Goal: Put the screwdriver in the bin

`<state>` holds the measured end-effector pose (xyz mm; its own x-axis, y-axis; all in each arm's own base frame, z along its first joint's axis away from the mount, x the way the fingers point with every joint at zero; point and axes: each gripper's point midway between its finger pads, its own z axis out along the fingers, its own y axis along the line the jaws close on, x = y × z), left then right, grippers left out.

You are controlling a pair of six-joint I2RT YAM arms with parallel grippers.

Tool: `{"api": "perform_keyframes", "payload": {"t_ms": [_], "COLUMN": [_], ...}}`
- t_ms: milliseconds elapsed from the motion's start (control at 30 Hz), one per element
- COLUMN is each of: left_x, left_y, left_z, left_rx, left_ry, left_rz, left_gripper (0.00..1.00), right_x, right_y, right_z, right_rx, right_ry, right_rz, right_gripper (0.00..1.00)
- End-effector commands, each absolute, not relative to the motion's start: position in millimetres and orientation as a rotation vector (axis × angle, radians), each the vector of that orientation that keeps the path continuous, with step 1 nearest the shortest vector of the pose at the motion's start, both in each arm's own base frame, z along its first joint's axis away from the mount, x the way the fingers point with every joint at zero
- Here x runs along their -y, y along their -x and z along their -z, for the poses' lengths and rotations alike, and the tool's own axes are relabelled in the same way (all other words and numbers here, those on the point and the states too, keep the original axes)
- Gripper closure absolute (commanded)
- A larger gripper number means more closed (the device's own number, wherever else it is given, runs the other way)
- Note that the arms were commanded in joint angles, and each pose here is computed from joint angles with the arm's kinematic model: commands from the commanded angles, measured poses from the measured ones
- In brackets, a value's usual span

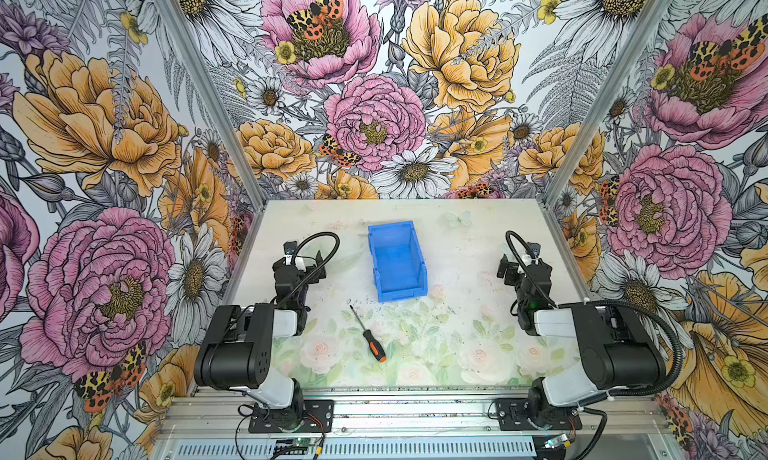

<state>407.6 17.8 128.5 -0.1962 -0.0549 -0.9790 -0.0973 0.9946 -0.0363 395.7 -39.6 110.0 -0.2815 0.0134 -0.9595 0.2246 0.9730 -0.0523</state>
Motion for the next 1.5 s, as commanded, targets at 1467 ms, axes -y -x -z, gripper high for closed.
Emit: {"api": "perform_keyframes", "payload": {"t_ms": [1467], "left_x": [-30], "left_y": [-396], "left_z": [-149], "left_rx": [-1.738], "left_ry": [0.177], "left_rz": [-0.052], "left_gripper": [0.01], "right_x": [37], "right_y": [-390], "right_z": [-133], "right_rx": [-1.807], "right_ry": [-0.187], "right_rz": [0.211], "right_gripper": [0.01]}}
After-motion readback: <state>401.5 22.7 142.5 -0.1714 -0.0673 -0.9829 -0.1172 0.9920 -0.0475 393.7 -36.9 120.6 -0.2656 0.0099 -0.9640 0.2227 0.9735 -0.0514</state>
